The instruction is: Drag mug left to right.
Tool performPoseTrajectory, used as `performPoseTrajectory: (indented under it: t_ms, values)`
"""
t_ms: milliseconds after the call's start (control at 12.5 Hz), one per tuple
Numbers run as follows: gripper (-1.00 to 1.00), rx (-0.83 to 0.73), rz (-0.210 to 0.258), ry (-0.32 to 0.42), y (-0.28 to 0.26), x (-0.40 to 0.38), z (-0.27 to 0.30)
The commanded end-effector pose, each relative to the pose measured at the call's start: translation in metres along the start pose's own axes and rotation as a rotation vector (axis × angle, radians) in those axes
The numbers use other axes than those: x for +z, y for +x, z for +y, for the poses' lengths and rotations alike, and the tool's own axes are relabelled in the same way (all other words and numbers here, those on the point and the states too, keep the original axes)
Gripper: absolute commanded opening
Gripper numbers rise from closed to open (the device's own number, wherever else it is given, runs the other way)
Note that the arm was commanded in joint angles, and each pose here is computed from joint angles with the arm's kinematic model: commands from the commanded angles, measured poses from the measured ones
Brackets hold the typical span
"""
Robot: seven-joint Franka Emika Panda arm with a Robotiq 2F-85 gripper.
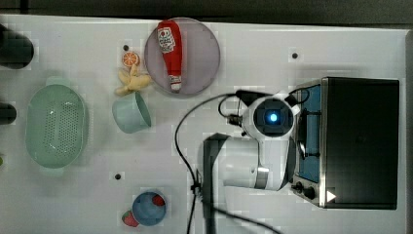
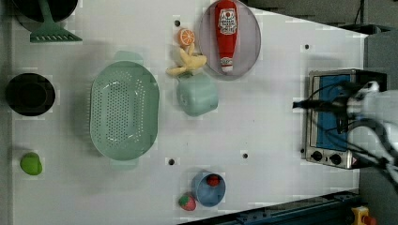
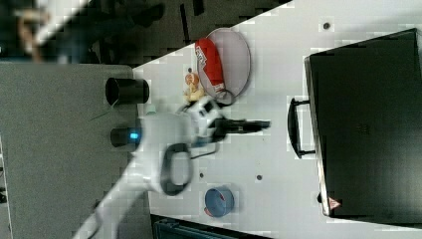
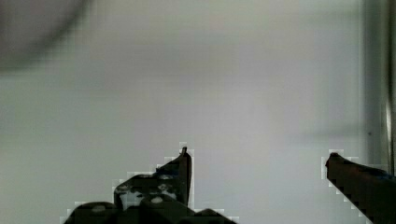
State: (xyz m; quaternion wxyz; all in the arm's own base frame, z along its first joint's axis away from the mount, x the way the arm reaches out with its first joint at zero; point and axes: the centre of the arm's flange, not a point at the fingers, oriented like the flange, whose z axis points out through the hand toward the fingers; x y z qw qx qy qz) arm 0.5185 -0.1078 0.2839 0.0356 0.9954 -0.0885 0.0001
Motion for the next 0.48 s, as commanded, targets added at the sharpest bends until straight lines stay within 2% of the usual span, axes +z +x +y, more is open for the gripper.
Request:
performPoseTrajectory:
  t_ms: [80,320,480]
  values:
    - [1.0,0.344,0.132,0.02,0.016,-0.16,-0.058]
    - [1.0,0.668,0.024,-0.023,-0.002,-0.244,-0.075]
    - [1.0,0.719,-0.039,-0.014,-0.008,-0.277,-0.08]
